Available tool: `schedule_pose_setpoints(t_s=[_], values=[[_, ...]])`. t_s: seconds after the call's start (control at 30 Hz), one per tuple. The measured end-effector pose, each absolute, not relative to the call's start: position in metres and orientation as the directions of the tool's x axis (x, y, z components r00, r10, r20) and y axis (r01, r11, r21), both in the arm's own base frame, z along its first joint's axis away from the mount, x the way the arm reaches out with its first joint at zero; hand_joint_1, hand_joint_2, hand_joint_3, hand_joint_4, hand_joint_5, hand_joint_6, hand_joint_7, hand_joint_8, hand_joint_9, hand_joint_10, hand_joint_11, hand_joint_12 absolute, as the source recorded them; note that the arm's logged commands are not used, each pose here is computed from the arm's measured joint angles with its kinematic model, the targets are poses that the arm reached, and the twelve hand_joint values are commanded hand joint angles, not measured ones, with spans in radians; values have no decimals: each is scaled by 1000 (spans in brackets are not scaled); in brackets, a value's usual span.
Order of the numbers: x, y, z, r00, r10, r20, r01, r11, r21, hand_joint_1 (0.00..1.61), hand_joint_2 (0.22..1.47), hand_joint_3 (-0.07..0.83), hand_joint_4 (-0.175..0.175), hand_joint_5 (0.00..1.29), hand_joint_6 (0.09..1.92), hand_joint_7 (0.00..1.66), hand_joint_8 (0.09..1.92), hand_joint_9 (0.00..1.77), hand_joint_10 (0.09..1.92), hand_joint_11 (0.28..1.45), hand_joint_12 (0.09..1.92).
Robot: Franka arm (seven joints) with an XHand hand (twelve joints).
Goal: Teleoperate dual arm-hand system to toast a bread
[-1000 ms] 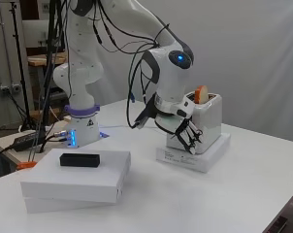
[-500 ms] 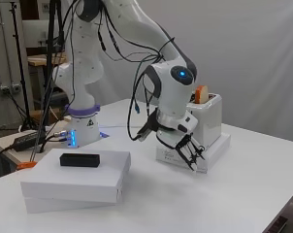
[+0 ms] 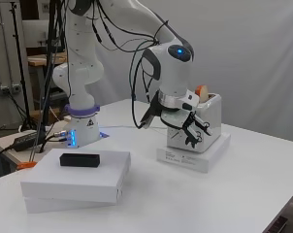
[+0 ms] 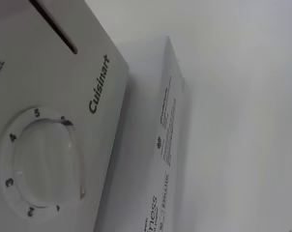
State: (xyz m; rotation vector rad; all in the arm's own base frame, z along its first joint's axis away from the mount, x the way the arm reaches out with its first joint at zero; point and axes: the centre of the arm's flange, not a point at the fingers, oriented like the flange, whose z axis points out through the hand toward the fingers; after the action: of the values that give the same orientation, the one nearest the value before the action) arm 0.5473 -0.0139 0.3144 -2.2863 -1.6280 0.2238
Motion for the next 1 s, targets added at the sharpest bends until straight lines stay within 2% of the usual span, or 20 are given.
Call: schedule_pose_setpoints(t_s=[0.07, 0.13, 0.37, 0.77, 1.0], values=[[548, -9, 318, 321, 944, 69, 895, -279, -348, 366, 1128, 0, -124, 381, 87, 994, 87, 1005, 235, 676, 262], [547, -7, 322, 315, 947, 57, 900, -279, -334, 355, 1131, 0, -123, 378, 87, 951, 87, 1023, 87, 709, 87], [539, 4, 337, 304, 952, 36, 909, -278, -309, 306, 1125, -1, -102, 381, 87, 765, 87, 887, 87, 621, 87], [525, 31, 321, 282, 959, 7, 888, -258, -381, 259, 1136, 3, -114, 389, 87, 670, 87, 815, 87, 588, 87], [513, 59, 321, 245, 969, 1, 892, -225, -392, 247, 1133, 0, -96, 389, 87, 659, 87, 792, 87, 576, 87]])
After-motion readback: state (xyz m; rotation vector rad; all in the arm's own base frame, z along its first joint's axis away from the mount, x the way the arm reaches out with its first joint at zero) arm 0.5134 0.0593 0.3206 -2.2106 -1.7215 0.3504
